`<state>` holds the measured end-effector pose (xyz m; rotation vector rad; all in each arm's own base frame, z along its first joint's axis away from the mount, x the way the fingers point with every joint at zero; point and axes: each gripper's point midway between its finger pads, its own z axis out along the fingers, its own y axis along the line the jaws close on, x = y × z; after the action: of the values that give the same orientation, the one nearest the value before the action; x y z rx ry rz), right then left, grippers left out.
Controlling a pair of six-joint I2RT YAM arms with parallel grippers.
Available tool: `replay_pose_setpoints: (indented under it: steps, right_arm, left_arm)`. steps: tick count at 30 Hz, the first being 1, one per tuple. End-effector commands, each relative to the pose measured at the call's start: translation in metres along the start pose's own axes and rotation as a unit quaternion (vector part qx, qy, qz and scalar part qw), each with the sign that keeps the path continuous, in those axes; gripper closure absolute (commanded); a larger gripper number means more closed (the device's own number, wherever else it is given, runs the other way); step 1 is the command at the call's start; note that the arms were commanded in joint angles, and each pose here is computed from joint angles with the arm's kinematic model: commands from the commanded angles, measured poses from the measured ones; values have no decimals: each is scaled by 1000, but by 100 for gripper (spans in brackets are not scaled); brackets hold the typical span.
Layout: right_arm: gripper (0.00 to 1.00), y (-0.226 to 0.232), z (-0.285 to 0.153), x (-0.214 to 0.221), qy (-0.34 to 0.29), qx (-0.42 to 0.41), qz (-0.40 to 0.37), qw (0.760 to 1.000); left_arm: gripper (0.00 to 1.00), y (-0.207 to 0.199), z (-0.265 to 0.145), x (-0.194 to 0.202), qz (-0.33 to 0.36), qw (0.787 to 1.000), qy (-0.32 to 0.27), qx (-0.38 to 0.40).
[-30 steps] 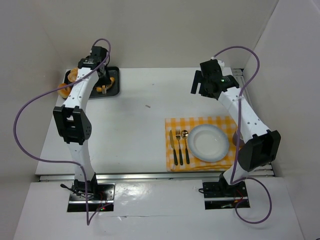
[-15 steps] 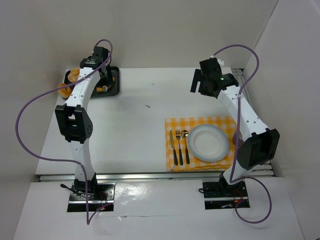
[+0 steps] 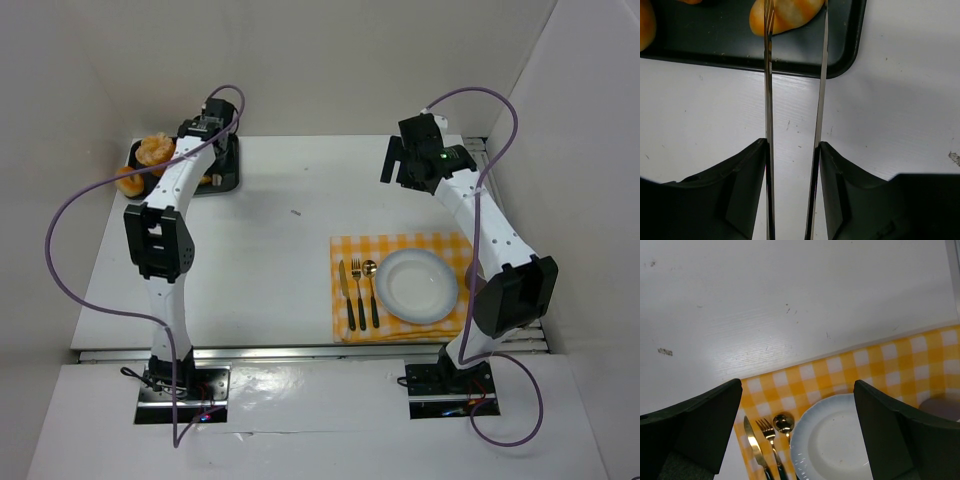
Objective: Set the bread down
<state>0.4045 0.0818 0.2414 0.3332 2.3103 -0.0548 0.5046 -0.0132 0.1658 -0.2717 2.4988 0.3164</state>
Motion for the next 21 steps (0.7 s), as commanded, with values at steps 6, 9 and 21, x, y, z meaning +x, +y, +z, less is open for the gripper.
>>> replay_pose_setpoints:
  steps: [6,9,21]
  right_arm:
    - [0,-1,-10,-14,-14,0,1,1000]
    - [0,-1,-10,-14,-14,0,1,1000]
    - [0,-2,-14,-16,-18,-2,2,1000]
  left_arm:
    - [42,-6,18,-11,20,1000,-14,-19]
    - [45,-1,23,-10,24,999,-9,-39]
    - [100,11,-20,-37,-3,998,-56,-33]
